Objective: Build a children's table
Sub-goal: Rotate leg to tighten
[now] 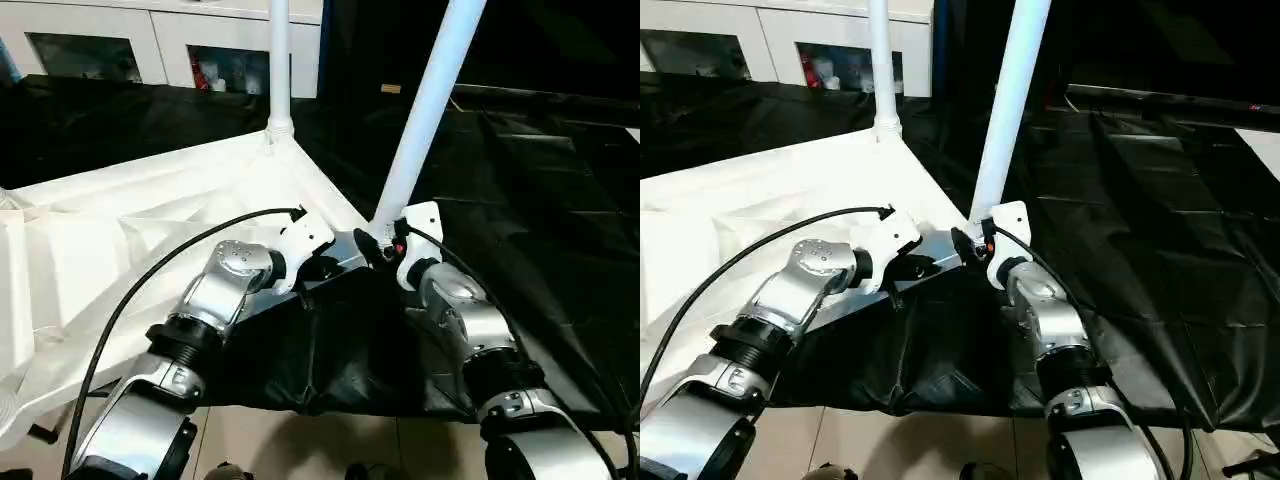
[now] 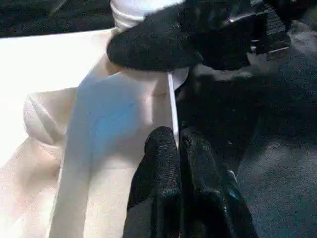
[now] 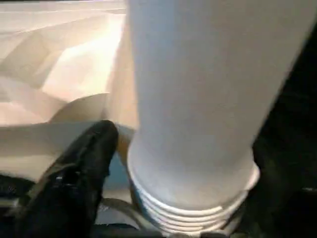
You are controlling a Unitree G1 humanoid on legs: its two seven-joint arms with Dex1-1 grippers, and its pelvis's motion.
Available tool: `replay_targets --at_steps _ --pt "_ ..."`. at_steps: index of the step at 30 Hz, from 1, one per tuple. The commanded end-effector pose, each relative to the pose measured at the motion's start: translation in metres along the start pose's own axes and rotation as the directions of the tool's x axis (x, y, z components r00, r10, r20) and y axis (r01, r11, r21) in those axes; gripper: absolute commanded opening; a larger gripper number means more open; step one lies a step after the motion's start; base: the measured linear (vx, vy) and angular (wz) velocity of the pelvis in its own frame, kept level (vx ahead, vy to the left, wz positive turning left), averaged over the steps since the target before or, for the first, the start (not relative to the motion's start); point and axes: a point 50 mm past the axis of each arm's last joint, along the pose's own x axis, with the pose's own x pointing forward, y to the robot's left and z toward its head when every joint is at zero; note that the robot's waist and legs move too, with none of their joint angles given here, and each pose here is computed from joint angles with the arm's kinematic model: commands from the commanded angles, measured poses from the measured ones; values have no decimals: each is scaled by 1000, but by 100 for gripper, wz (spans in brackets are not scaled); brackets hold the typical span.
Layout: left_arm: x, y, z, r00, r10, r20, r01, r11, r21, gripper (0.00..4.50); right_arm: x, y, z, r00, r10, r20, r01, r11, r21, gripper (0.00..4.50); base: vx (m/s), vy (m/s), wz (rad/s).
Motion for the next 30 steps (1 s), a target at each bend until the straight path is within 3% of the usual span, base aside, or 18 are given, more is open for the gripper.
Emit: replay_targets --at_steps 1,8,12,13,14,15,17,27,28,29,30 --pt "8 -20 10 982 -166 88 159 984 84 0 3 21 1 981 194 -7 -194 979 -65 389 0 0 0" --pt "-13 -16 -3 966 -255 46 247 960 133 0 -24 8 0 914 399 -80 -407 898 -170 389 0 0 0" --pt "-22 -17 -6 948 -315 47 305 941 144 0 -41 4 0 851 509 -129 -524 835 -168 389 0 0 0" --pt "-29 -19 -7 925 -376 49 365 918 157 0 -51 4 1 801 576 -161 -598 785 -163 389 0 0 0" --pt "-29 -19 -7 925 -376 49 365 918 157 0 -51 4 1 801 576 -161 -598 785 -163 389 0 0 0" --pt "-32 -19 -9 917 -396 42 386 909 156 0 -55 4 0 775 606 -180 -631 759 -161 361 0 0 0" --pt "-35 -19 -11 908 -418 32 408 900 153 0 -61 4 -2 739 640 -211 -672 724 -157 352 0 0 0" --pt "-36 -16 -13 911 -411 37 403 905 136 0 -63 10 -6 712 666 -223 -698 705 -123 279 0 0 0" --pt "-35 -16 -13 916 -400 43 392 911 127 0 -62 11 -7 719 662 -213 -691 714 -113 279 0 0 0" --pt "-31 -13 -12 934 -353 49 346 932 108 0 -58 12 -7 757 628 -178 -648 757 -86 277 0 0 0" --pt "-31 -13 -12 934 -353 49 346 932 108 0 -58 12 -7 757 628 -178 -648 757 -86 277 0 0 0"
